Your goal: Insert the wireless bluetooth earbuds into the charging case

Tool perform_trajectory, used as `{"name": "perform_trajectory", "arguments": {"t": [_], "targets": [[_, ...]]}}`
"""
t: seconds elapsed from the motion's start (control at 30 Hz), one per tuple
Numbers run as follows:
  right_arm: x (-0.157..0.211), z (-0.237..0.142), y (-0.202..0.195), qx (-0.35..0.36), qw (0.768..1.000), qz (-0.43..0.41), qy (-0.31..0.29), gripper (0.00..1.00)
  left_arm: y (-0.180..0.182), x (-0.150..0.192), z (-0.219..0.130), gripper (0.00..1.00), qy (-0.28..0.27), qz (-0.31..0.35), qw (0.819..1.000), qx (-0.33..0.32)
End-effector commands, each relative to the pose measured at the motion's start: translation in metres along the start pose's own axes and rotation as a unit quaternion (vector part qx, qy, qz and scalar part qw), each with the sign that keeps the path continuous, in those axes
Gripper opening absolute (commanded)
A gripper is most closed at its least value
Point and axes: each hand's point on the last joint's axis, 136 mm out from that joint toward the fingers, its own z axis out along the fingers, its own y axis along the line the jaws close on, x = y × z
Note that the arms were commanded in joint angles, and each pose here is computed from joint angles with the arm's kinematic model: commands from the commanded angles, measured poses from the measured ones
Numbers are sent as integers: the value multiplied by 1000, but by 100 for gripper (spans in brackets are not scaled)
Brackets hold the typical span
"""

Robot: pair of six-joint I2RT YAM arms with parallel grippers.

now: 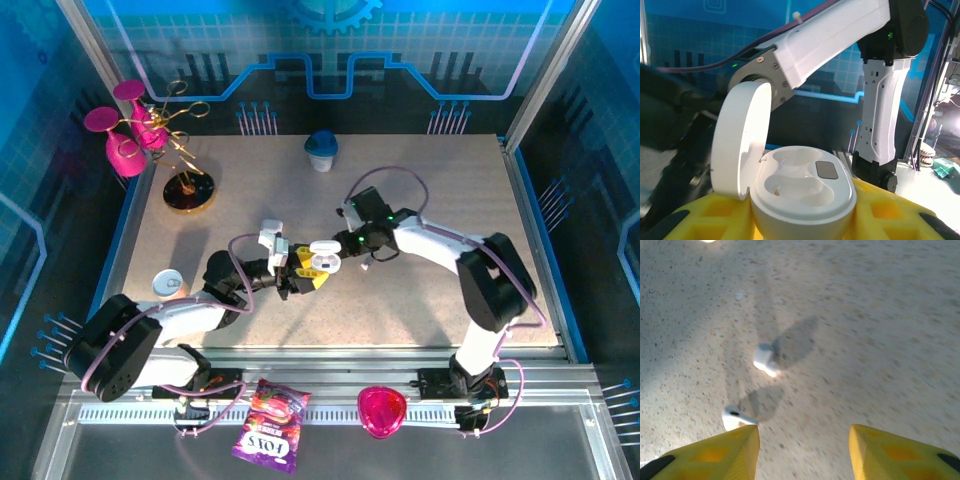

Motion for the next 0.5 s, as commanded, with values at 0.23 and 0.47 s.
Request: {"name": "perform_trajectory", "arguments": {"t": [0.23,0.47], "targets": [[-14,53,31,65,994,-66,58,46,-6,-10,-2,32,-8,11,1000,8],[-17,72,26,99,989,-74,79,41,-8,-8,-4,32,-5,9,1000,8]]}}
